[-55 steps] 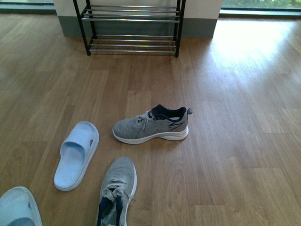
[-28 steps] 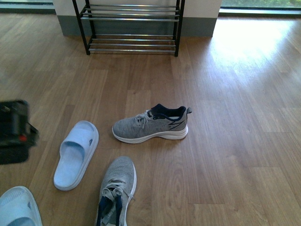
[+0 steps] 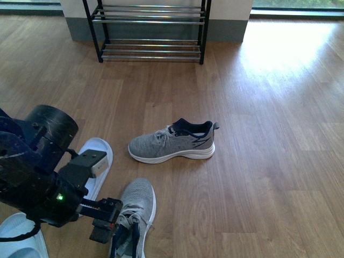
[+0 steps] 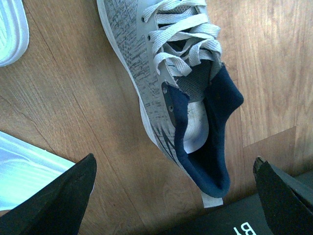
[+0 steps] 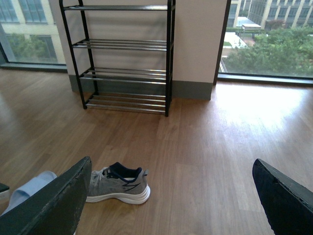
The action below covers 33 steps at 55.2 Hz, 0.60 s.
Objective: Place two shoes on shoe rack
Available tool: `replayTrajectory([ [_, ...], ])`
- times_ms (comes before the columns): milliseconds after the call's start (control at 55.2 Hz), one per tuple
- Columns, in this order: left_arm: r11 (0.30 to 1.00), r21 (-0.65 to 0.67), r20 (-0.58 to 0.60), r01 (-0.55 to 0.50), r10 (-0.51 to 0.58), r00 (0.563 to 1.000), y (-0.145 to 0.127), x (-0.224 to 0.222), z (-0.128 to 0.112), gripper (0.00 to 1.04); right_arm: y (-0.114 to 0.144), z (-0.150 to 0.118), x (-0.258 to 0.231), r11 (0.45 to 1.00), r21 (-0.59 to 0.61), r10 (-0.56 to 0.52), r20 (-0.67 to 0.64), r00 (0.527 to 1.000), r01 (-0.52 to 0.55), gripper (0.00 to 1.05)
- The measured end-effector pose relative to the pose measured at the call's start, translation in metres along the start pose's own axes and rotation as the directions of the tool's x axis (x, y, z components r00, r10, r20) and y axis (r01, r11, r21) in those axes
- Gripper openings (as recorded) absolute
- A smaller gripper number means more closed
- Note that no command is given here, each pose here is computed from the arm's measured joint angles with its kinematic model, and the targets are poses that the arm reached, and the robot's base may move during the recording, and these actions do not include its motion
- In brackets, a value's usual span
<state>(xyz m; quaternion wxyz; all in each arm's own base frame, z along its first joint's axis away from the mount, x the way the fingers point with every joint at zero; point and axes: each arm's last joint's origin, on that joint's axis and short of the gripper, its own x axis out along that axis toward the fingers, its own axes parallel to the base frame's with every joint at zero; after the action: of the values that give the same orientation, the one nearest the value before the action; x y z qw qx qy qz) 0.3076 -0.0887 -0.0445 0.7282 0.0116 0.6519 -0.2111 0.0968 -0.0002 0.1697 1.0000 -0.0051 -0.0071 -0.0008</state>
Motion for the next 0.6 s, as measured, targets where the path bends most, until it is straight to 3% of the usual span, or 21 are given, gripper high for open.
replayTrajectory([
  [597, 1.0, 0.002, -0.13, 0.001, -0.001, 0.992, 0.009, 0.078, 0.014, 0.95, 0.0, 0.0, 0.0, 1.0, 0.0, 0.0, 0.0, 1.0, 0.0, 0.95],
])
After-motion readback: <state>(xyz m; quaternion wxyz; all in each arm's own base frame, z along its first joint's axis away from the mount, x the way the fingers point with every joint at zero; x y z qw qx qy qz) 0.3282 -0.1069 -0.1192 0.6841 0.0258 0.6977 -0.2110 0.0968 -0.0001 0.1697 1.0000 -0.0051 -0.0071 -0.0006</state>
